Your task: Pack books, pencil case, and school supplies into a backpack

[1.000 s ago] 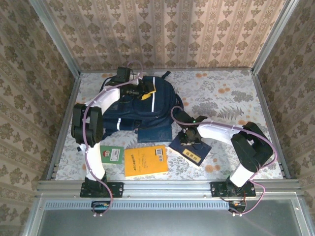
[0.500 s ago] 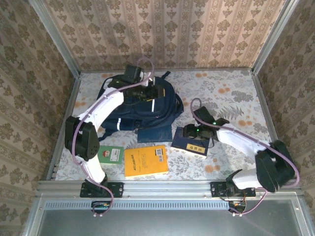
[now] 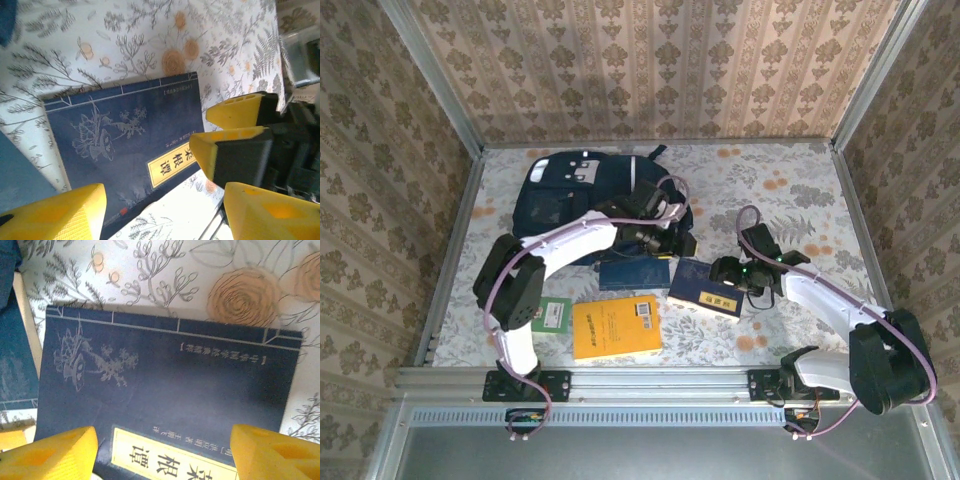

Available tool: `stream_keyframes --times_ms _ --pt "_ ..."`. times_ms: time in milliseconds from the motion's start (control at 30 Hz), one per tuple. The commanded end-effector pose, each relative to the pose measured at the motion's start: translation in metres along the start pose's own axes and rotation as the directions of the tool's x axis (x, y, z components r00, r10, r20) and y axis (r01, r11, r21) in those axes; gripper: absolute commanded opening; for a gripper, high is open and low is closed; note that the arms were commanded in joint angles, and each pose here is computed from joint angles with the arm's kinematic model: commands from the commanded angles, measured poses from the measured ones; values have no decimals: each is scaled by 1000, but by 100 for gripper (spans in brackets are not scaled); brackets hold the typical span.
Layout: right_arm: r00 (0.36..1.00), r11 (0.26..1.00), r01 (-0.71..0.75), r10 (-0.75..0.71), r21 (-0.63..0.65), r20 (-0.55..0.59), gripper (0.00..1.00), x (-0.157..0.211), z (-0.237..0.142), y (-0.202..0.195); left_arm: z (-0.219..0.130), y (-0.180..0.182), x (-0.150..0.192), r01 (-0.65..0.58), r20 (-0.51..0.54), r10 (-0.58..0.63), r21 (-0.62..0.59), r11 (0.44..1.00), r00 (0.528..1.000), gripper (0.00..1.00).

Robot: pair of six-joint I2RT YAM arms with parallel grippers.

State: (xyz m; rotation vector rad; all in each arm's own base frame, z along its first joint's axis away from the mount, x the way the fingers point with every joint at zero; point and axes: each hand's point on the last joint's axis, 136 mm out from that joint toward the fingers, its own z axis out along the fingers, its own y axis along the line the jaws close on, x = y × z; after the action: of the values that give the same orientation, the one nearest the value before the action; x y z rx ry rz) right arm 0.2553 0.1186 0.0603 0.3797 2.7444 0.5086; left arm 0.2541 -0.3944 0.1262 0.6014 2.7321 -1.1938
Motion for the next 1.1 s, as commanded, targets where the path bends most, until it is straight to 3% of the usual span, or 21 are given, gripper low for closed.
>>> stream_keyframes --times_ms 0,167,300,433,567,933,1067 --pt "998 999 31 -33 -38 -51 72 5 0 8 16 13 5 58 -32 -58 17 998 998 64" --pt "996 998 56 -56 -8 -76 70 15 4 -3 29 28 15 86 -74 -86 2 996 994 64" --pt "999 997 36 -34 62 -28 70 10 0 -18 32 35 19 88 -87 -89 -17 996 992 63" --pt "997 988 -66 58 141 57 72 -4 -10 -41 40 44 25 104 -108 -106 -23 994 989 63" --pt "982 976 -173 160 134 104 73 -11 -11 -60 48 51 30 112 -123 -115 -34 993 986 63" --pt "968 982 -186 178 26 178 76 -81 6 -38 55 53 46 96 -196 -99 -22 995 976 61" --pt "976 987 -150 140 49 169 76 -95 14 -35 36 49 38 50 -162 -59 -58 997 985 61"
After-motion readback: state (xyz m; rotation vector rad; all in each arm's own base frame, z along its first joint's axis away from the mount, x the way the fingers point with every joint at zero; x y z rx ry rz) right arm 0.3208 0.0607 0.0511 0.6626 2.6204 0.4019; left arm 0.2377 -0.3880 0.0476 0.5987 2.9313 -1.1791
